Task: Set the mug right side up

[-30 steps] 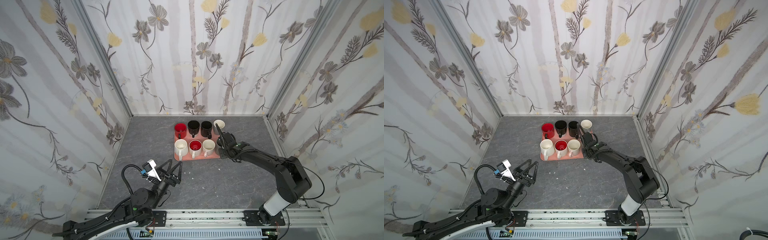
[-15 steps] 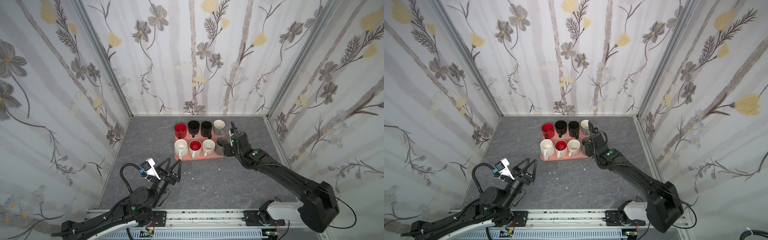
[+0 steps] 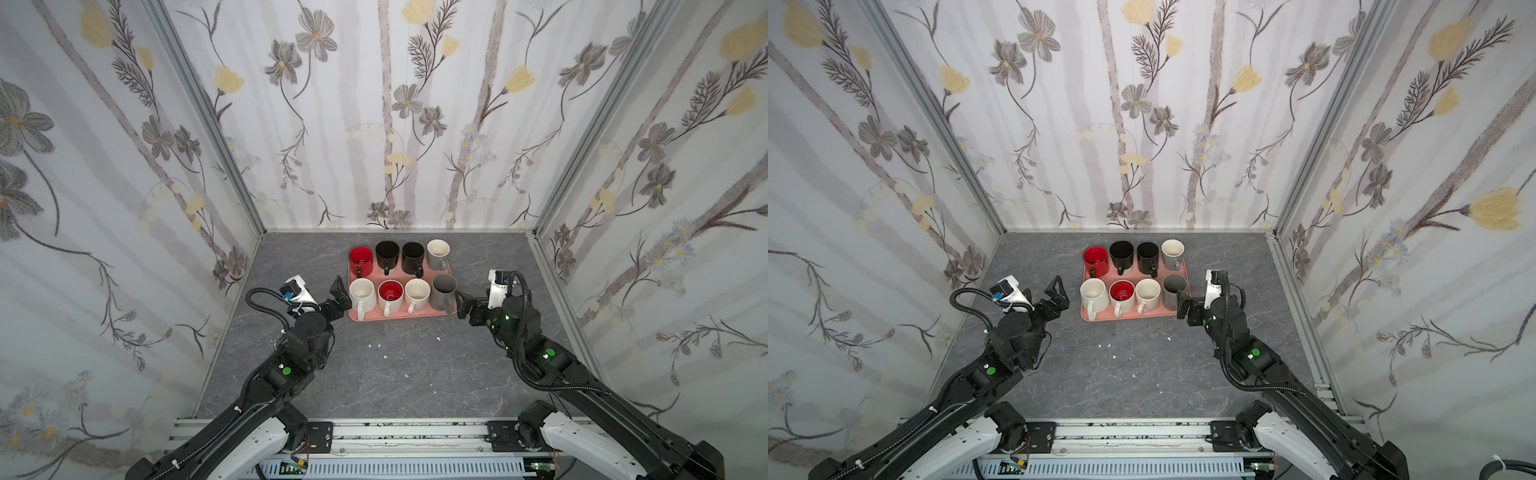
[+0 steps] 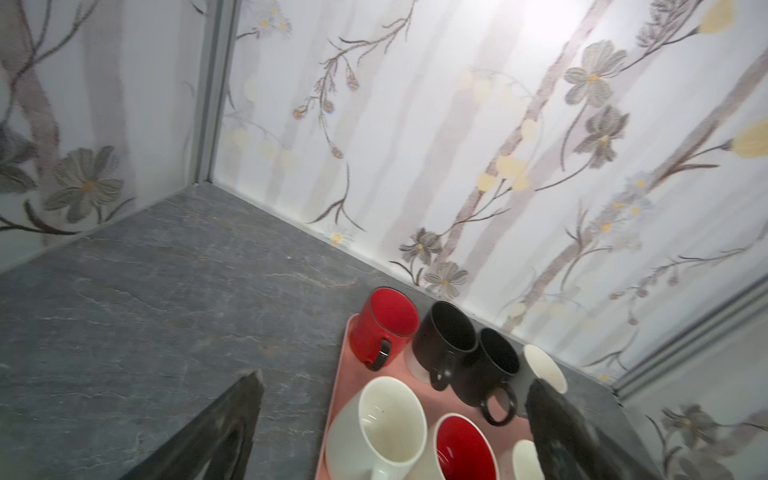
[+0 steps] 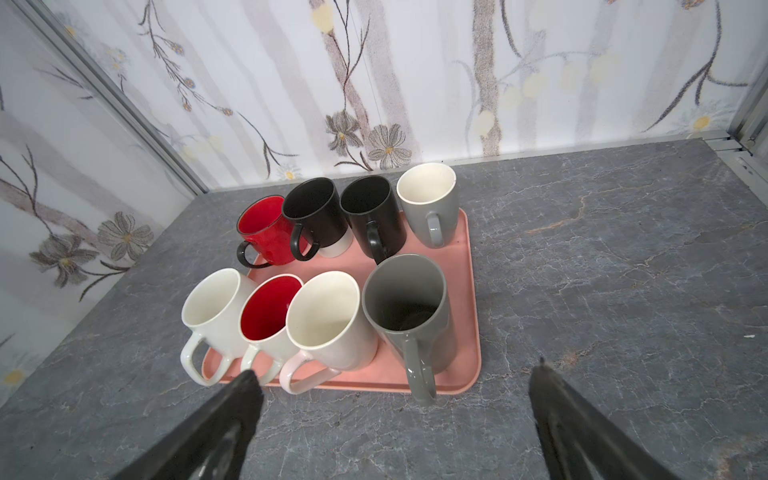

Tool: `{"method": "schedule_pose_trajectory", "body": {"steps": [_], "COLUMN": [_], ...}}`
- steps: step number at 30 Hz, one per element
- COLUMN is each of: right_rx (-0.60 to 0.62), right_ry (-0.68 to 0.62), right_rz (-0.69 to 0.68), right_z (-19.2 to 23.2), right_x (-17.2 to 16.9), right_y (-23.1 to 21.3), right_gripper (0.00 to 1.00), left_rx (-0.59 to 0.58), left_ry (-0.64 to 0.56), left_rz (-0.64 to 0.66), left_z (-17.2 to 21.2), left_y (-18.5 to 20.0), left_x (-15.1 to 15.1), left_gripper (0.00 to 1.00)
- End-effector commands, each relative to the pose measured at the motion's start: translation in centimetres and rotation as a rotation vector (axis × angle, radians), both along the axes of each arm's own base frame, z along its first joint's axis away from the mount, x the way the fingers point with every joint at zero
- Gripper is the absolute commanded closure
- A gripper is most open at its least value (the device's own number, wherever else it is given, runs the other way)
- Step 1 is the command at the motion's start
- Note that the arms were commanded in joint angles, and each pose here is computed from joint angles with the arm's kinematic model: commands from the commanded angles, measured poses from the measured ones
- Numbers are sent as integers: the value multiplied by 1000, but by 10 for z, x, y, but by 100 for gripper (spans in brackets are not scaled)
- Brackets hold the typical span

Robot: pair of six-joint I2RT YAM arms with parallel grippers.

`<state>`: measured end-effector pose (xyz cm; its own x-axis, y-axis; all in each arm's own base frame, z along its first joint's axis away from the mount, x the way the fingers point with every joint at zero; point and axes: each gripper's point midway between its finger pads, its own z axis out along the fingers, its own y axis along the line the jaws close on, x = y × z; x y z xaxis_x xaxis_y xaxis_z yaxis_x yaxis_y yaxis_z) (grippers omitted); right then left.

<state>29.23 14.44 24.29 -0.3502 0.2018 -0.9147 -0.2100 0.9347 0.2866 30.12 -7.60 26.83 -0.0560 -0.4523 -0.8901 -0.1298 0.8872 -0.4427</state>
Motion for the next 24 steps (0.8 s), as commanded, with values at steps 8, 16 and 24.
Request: {"method": "schedule_pose_trajectory", "body": {"steps": [8,16,24], "right_rx": [-19,-9,-48], "right_ry": [-40,-81,-109], "right_rz": [-200,-246,-238], "right_z": [4,7,5], "right_x": [5,1,2], "right_y": [-36,-49,-50], "right_gripper": [1,0,0], "left_rx": [368,467,455], "left_ry": [68,139,89], "left_rz": [173,161,48], "left_z": [-24,-109,-132], "left_y": [56,92,78], "left_x": [75,82,91], "left_gripper": [0,0,0]}}
